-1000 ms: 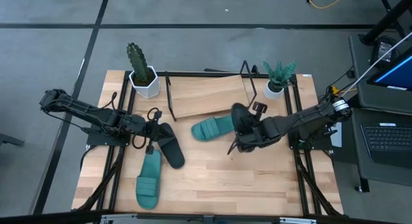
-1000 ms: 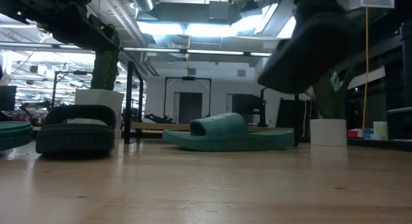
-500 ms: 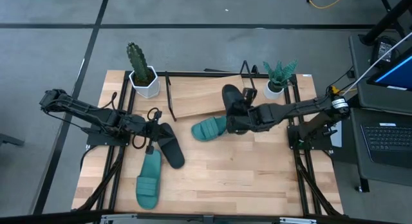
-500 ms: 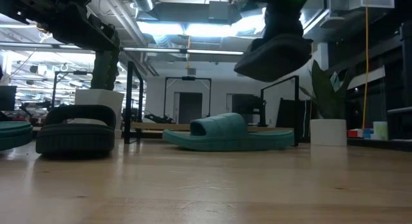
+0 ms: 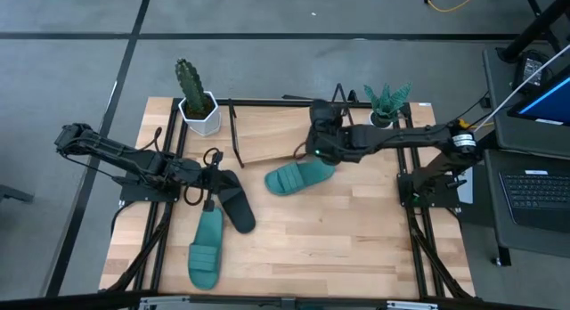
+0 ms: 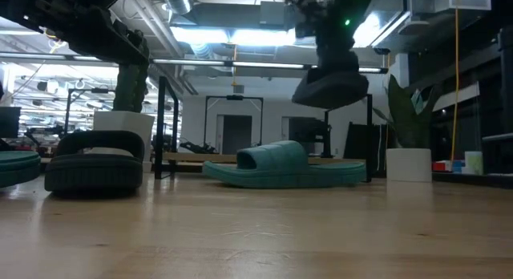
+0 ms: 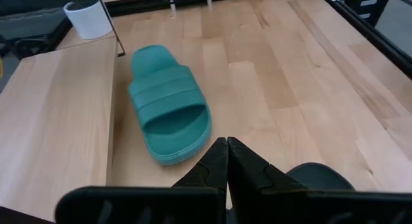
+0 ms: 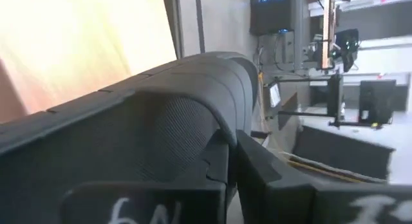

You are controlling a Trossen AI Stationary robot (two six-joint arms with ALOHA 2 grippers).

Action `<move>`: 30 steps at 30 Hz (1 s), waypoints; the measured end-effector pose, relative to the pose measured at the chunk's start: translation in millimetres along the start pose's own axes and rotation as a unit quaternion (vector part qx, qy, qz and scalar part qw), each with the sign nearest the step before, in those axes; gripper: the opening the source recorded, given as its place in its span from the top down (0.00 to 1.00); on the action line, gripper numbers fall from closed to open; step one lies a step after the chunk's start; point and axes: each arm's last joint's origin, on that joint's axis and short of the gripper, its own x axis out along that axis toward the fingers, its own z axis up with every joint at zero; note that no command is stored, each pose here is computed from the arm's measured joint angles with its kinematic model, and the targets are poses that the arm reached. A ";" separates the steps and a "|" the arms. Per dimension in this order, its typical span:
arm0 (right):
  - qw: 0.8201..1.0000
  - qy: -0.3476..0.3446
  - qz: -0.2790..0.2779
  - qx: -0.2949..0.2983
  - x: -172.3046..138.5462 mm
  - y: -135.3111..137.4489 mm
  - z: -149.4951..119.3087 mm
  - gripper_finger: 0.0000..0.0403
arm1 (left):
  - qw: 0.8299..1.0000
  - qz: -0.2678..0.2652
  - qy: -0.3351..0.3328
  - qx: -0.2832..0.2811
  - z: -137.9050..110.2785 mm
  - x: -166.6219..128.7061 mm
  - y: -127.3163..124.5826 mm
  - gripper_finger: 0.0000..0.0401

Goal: Pick and place slides into the shelf
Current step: Put the right black slide on the shelf

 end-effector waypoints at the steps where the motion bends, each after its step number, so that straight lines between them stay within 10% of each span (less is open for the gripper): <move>1: 1.000 0.000 0.002 -0.008 4.5 0.9 2.1 0.97 | 1.000 0.000 0.000 0.000 0.0 0.0 0.0 1.00; 30: 0.995 0.054 0.068 -0.055 86.7 -15.6 -15.1 0.97 | 1.000 0.000 0.022 -0.011 -4.3 -0.1 -0.1 1.00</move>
